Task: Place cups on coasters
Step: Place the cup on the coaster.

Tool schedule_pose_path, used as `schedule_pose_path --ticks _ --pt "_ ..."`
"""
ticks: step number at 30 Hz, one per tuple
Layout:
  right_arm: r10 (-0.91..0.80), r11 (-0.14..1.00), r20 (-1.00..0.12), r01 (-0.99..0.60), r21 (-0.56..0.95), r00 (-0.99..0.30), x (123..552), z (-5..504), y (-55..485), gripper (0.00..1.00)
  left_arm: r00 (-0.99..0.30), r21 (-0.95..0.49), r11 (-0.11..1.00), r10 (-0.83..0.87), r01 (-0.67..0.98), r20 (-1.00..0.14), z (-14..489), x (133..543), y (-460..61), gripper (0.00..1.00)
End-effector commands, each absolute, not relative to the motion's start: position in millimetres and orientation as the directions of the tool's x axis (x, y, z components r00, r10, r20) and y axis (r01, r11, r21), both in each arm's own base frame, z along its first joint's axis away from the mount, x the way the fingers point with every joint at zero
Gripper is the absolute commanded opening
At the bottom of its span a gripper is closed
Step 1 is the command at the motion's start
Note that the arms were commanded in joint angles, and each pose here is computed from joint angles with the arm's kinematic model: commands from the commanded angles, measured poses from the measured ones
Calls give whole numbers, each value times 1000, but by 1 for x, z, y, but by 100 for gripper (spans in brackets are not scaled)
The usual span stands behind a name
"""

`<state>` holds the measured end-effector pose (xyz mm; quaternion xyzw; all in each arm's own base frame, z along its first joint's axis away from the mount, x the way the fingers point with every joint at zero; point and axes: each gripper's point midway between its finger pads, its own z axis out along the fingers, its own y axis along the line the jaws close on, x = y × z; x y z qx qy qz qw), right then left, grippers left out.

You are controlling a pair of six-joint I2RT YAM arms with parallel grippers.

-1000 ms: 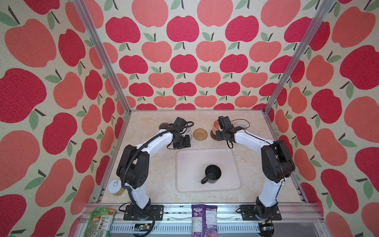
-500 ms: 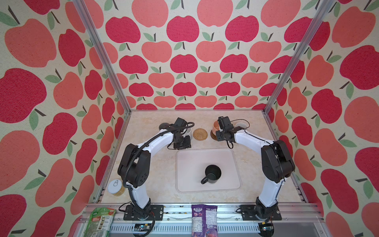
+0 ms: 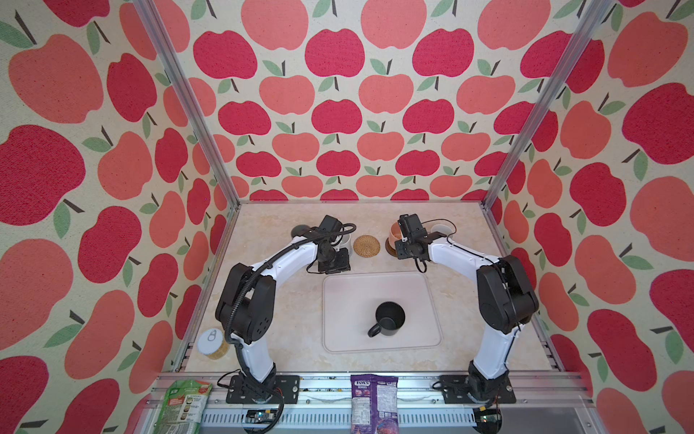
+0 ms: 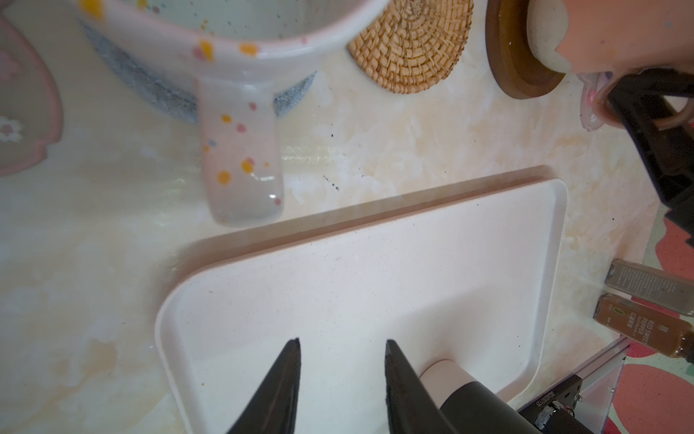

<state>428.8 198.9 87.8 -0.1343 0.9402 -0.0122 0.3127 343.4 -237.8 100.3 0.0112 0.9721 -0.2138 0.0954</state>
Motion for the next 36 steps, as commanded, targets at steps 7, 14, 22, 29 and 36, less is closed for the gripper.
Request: schedule_pose_path --ticks 7,14,22,29,36 --pt "-202 977 -634 -201 -75 -747 438 100 199 0 -983 -422 904 -21 59 -183 99 343 -236 40" --pt "-198 977 -628 -199 -70 -752 437 97 198 0 -984 -423 904 -18 60 -178 99 341 -237 40" --pt "-195 979 -615 -194 -69 -764 434 91 197 0 -984 -423 904 -20 57 -177 98 341 -236 40" --pt "-188 980 -613 -189 -63 -767 433 89 196 0 -984 -423 904 -18 59 -176 99 340 -237 40" --pt "-188 980 -602 -185 -68 -776 431 85 193 0 -985 -424 903 -14 62 -173 98 340 -239 40"
